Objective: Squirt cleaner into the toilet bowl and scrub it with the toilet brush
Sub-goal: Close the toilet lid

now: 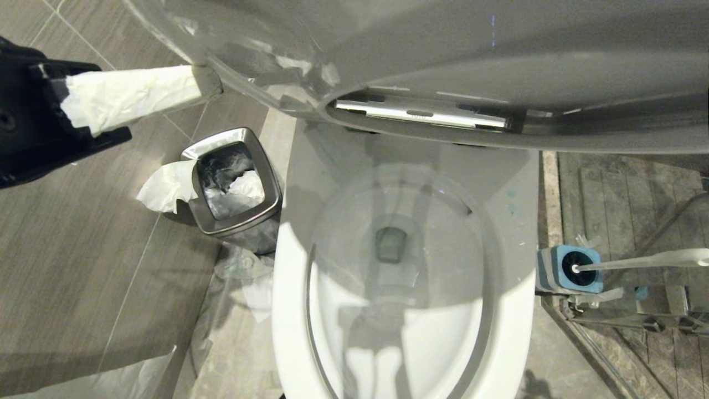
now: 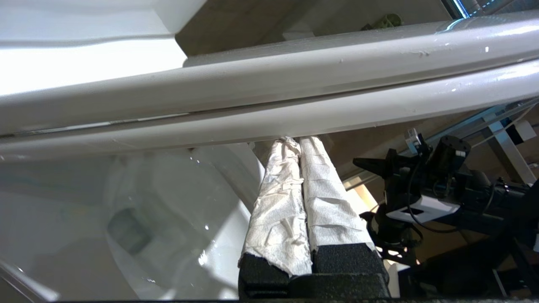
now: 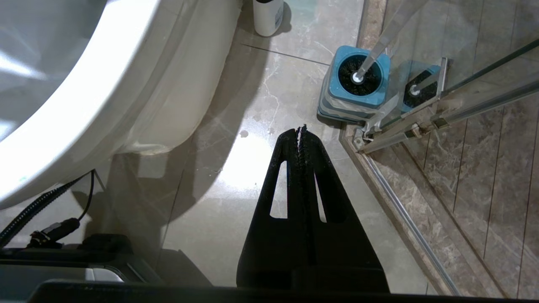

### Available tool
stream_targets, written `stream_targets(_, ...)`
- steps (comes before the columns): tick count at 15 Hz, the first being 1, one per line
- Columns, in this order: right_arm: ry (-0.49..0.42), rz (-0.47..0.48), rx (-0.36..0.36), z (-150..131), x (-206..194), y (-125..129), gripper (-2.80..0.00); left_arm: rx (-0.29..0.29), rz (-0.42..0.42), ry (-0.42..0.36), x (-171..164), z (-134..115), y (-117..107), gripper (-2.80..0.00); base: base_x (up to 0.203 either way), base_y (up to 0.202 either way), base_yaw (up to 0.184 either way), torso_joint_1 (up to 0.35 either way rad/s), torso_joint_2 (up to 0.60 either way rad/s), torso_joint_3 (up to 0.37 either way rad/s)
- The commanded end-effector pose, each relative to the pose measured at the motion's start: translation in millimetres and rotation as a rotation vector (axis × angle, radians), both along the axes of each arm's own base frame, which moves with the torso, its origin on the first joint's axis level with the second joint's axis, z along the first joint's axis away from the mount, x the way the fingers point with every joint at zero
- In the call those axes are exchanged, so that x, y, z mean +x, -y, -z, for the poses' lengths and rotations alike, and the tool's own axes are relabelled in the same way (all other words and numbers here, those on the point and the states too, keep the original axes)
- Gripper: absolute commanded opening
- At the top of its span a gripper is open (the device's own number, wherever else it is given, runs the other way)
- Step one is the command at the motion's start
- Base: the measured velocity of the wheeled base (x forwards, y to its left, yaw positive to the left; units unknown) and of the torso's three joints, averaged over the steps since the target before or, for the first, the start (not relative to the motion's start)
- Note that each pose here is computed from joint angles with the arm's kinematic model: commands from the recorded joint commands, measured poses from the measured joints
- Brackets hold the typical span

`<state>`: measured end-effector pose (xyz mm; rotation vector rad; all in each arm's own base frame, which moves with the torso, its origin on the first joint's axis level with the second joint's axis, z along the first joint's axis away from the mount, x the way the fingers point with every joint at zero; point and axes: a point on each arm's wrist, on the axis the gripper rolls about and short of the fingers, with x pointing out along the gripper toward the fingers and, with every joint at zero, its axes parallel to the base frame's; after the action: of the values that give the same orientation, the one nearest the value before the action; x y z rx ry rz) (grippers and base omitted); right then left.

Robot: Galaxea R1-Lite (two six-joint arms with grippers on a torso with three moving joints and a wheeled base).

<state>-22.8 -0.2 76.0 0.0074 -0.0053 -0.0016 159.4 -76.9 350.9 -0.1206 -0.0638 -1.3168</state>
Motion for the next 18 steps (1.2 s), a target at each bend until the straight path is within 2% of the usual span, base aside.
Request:
stream_targets(1,-0.001,0.000,0.000,-0.1,0.1,0.0,-2.80,-0.007,0.004,0.019,3.2,-6.1,1.2,-2.80,0.000,0.000,0.000,0.000,0.00,0.000)
stream_targets(10,-0.001,0.000,0.000,-0.1,0.1,0.0,-2.80,-0.022,-0.002,0.060,7.9,-20.6,2.3,-2.80,0.000,0.000,0.000,0.000,0.00,0.003)
stream_targets(18,-0.001,0.000,0.000,-0.1,0.1,0.0,-2.80,-0.026,0.000,0.071,3.4,-22.9,0.7,-2.80,0.000,0.000,0.000,0.002,0.00,0.167)
